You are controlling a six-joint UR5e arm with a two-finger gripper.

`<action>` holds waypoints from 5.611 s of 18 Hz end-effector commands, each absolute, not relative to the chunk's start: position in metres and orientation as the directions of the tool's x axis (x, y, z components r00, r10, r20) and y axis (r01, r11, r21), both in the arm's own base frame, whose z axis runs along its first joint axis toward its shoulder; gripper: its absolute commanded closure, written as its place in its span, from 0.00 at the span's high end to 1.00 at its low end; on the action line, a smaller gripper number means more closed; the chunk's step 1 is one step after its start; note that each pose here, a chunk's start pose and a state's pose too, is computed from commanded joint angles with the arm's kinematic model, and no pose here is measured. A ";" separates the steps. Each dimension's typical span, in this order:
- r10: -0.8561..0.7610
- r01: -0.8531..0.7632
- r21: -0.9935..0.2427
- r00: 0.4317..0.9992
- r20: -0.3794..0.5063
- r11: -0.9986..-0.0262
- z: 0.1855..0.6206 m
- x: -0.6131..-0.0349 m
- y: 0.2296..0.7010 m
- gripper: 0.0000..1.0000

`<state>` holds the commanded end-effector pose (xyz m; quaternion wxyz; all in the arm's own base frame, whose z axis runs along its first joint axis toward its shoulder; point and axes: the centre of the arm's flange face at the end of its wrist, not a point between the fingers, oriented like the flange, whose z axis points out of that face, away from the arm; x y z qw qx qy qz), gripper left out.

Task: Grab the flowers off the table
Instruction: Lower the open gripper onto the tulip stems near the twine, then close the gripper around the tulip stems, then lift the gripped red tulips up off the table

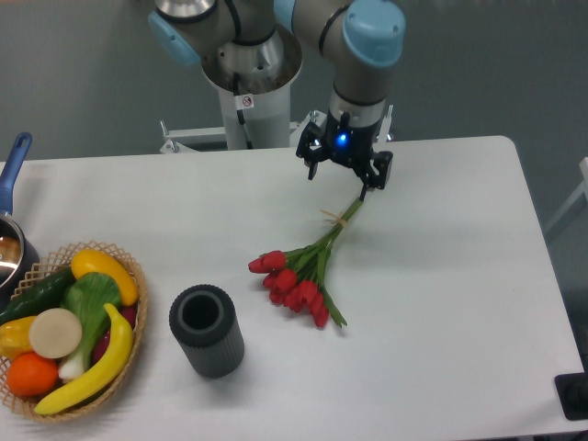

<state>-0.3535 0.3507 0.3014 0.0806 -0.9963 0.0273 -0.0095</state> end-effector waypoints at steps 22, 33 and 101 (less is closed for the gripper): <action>-0.182 -0.167 -0.158 0.980 0.083 -0.973 0.223 -0.370 0.384 1.00; -0.184 -0.167 -0.149 0.977 0.108 -0.975 0.203 -0.363 0.382 1.00; -0.059 -0.089 -0.615 0.996 -0.069 -0.783 0.396 -0.387 0.367 0.34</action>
